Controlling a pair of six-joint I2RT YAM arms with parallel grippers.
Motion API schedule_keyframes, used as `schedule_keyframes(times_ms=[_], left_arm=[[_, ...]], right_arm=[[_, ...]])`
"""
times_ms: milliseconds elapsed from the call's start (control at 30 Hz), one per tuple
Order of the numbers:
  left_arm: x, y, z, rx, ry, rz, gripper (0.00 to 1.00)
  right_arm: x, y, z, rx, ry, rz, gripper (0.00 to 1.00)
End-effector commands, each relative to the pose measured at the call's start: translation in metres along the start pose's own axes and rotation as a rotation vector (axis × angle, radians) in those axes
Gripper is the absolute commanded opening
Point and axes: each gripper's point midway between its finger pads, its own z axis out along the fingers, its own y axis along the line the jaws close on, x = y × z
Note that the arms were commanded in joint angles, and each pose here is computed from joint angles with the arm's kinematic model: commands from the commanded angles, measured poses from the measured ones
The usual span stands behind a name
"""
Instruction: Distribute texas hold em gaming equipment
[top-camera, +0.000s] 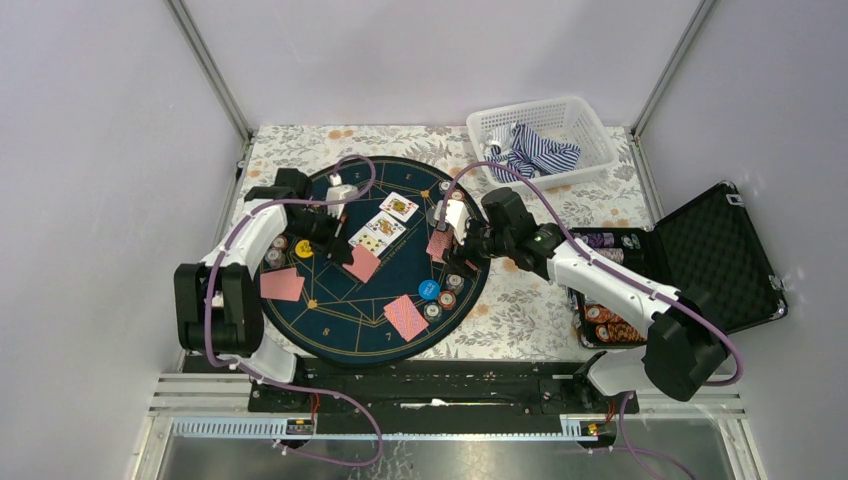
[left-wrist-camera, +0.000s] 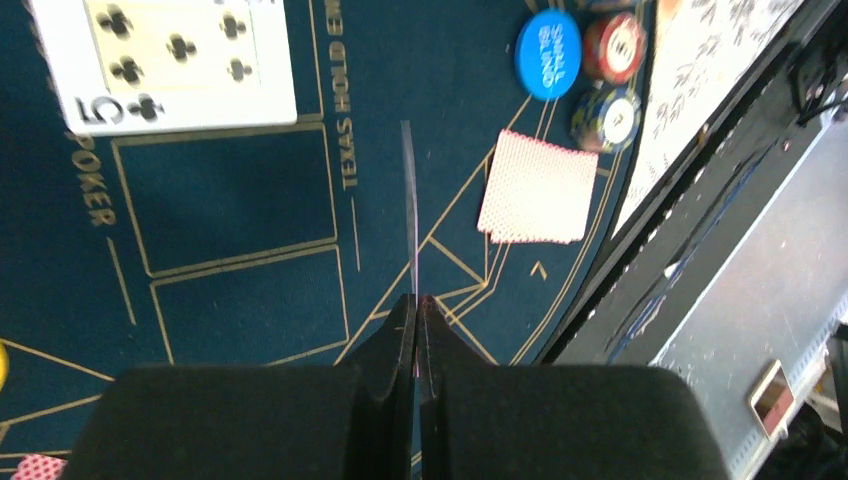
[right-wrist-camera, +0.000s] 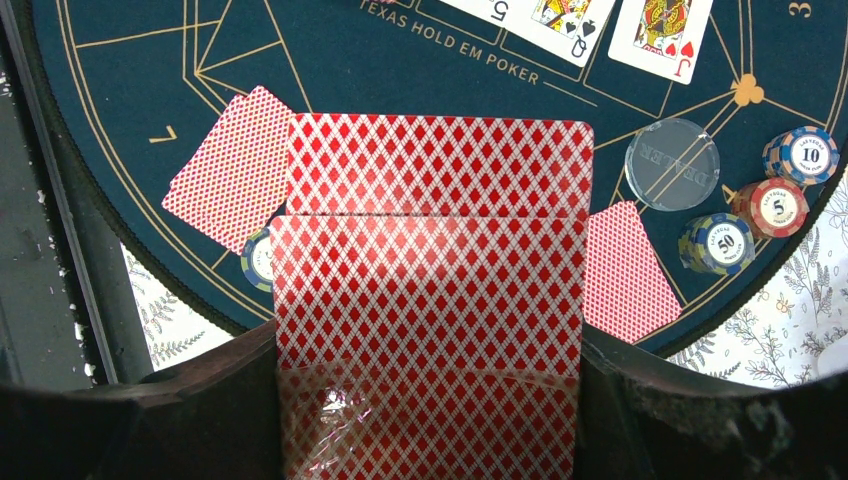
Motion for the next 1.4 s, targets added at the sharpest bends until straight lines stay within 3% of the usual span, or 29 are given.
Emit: schedule_keyframes(times_ms=[0,267,767,1367], left_arm=[[0.026,0.010,0.005,0.013,0.080,0.047,0.00],[0.030,0.028,0.029,0.073,0.105,-0.022,0.00],[0.027,0.102,0.036,-0.084,0.132,-0.048,0.00],[0.018,0.127,0.044,-0.124,0.124,-0.055,0.02]], right_arm=[[-0.032,-0.002,-0.009,0.019,-0.098,-0.054,0.00],[-0.029,-0.001,-0.008,0.018,-0.086,-0.053,0.00],[-0.026,-0.002,-0.007,0.019,-0.078,-0.056,0.00],[-0.024,-0.002,-0.005,0.016,-0.068,-0.054,0.00]])
